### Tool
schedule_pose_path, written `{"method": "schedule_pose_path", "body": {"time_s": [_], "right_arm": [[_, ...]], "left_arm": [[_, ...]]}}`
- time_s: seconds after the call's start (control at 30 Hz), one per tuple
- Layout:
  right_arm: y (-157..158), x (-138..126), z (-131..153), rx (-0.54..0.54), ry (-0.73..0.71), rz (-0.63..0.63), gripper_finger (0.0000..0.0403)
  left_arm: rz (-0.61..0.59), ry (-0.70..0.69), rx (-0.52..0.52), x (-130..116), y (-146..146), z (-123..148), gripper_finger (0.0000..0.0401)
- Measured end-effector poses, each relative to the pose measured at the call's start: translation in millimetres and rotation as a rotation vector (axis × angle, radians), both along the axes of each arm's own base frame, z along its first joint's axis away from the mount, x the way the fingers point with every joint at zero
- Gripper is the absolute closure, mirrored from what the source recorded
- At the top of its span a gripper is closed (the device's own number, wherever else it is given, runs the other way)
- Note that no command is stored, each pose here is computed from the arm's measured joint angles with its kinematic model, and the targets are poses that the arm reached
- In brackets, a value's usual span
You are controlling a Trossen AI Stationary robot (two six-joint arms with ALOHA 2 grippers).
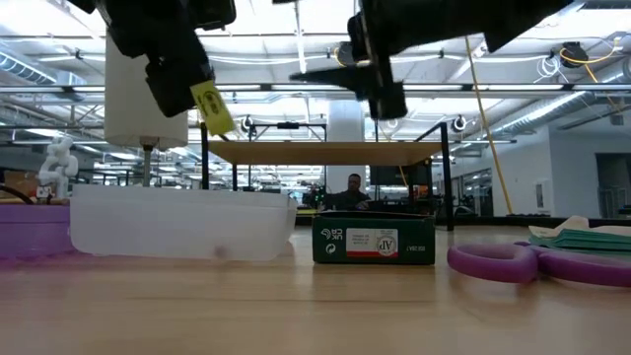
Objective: Pack school essentials
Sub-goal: Put the yellow eraser into the violet supply box
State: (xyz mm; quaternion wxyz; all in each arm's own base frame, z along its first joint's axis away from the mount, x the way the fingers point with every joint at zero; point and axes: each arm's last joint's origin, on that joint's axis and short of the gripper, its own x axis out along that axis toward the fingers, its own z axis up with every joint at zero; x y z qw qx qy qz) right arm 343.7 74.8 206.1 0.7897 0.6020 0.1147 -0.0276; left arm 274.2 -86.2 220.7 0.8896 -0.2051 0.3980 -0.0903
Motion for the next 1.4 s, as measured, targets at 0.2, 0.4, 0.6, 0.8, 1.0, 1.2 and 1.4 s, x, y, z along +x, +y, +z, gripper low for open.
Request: {"method": "schedule_pose_path", "body": {"time_s": [0.2,0.4,0.6,0.8,1.0,1.2,1.4], "right_arm": [[4,12,-23,-0.237,0.003,0.117,0.0088],[9,17,-38,-0.455,-0.037,0.245,0.0088],[9,17,-45,-0.591,-0.039,0.3,0.0088],[5,18,-45,-0.665,-0.014,0.231,0.0088],[-1,19,-46,-0.677,0.002,0.205,0.0088],[1,21,-52,-0.676,0.008,0.209,0.0088],[8,41,-58,-0.678,-0.002,0.215,0.0088]], "left_arm": [[-0.07,-0.006,0.052,-1,2,-2,0.0194],[-0.114,-0.02,0.079,2,13,-2,0.0194],[-0.13,-0.031,0.084,4,22,-2,0.0194],[-0.117,-0.038,0.081,6,30,-1,0.0194],[-0.106,-0.039,0.081,7,35,-1,0.0194],[-0.106,-0.041,0.096,9,40,-3,0.0194],[-0.113,-0.04,0.094,9,41,-4,0.0194]]}}
